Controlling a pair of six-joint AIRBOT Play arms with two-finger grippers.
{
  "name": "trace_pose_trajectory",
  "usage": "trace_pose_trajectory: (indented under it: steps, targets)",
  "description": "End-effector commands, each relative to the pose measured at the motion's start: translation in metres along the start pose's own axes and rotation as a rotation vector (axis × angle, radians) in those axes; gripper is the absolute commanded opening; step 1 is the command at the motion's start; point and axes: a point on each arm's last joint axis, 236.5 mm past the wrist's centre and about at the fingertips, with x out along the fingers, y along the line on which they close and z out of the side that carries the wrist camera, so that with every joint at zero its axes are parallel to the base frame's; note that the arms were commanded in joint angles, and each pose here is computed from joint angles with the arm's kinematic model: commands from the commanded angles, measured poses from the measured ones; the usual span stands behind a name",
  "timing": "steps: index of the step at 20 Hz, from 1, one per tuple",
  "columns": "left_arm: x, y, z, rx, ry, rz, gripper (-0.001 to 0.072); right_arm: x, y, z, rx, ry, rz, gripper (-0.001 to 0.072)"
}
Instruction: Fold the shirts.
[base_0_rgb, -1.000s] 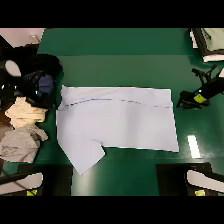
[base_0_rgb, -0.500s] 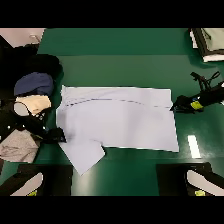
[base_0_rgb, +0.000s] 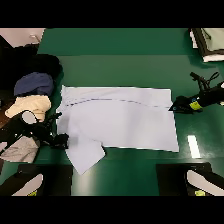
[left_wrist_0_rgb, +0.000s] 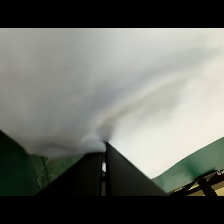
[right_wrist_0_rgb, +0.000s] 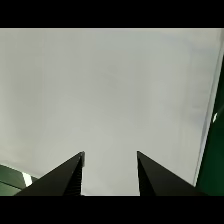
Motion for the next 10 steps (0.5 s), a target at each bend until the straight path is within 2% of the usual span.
trace_pose_trajectory:
  steps: [1,4,10]
  targets:
    - [-0.005,-0.007,0.006,0.035,-0.02,0.001,0.0023,-0.001,-0.016,-0.02,-0.007,0.085,-0.068,0.0377]
    - [-0.028,-0.02,0.015,0.087,-0.042,-0.006,0.0023,-0.005,-0.043,-0.046,0.01,0.18,-0.157,0.0377]
    - [-0.056,-0.037,0.038,0.161,-0.123,-0.018,0.0023,0.02,-0.09,-0.115,0.269,0.21,-0.113,0.0377]
